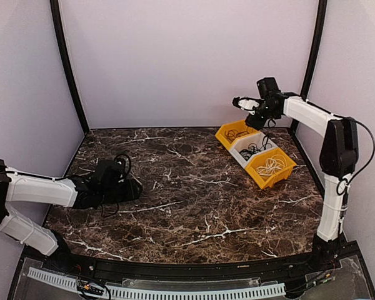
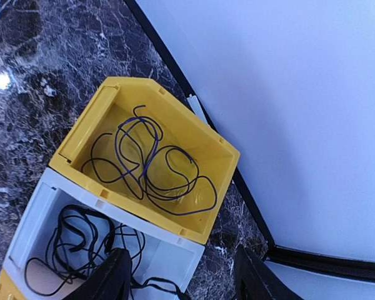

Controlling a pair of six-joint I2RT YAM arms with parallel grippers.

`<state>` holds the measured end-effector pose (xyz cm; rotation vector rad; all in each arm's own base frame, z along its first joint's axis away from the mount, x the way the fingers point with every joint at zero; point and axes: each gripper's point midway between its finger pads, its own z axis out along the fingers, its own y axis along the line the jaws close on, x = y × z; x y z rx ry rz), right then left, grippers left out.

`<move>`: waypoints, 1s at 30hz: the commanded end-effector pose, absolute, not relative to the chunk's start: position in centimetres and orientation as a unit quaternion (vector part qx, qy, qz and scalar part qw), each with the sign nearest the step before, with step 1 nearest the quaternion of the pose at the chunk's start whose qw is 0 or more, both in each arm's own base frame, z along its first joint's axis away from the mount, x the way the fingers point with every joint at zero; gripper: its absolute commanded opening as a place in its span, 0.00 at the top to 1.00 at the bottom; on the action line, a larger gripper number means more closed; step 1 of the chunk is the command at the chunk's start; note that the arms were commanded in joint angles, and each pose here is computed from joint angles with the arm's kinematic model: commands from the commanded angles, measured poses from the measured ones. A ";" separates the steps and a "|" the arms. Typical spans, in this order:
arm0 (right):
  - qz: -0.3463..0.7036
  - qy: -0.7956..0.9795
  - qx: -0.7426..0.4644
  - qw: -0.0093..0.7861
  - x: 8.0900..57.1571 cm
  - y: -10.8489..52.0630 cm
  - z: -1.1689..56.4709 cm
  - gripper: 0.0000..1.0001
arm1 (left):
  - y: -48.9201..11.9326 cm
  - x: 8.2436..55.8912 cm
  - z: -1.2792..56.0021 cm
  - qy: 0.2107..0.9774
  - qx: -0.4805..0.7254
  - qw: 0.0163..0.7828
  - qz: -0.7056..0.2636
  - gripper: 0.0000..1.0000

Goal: Untangle the cables

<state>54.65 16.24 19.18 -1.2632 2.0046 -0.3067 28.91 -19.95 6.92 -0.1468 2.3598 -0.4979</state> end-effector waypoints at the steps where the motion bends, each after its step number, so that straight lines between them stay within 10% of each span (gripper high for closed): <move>1: -0.043 0.790 -0.459 0.403 50.4 17.2 24.0 0.40 | -20.0 30.2 10.7 0.902 -0.025 0.393 -0.177 0.49; 9: 0.048 0.788 -0.425 0.443 41.5 16.9 27.0 0.33 | -21.1 32.0 17.7 0.883 0.051 0.441 -0.152 0.43; 14: 0.047 0.773 -0.367 0.516 37.3 14.8 29.2 0.02 | -21.7 33.1 22.4 0.865 0.093 0.474 -0.135 0.30; 19: 0.077 0.761 -0.278 0.581 34.2 13.1 30.2 0.01 | -21.4 33.6 25.5 0.846 0.107 0.507 -0.122 0.12; 30: 0.126 0.746 -0.217 0.617 30.3 11.5 28.7 0.01 | -20.5 34.0 28.3 0.811 0.128 0.564 -0.092 0.07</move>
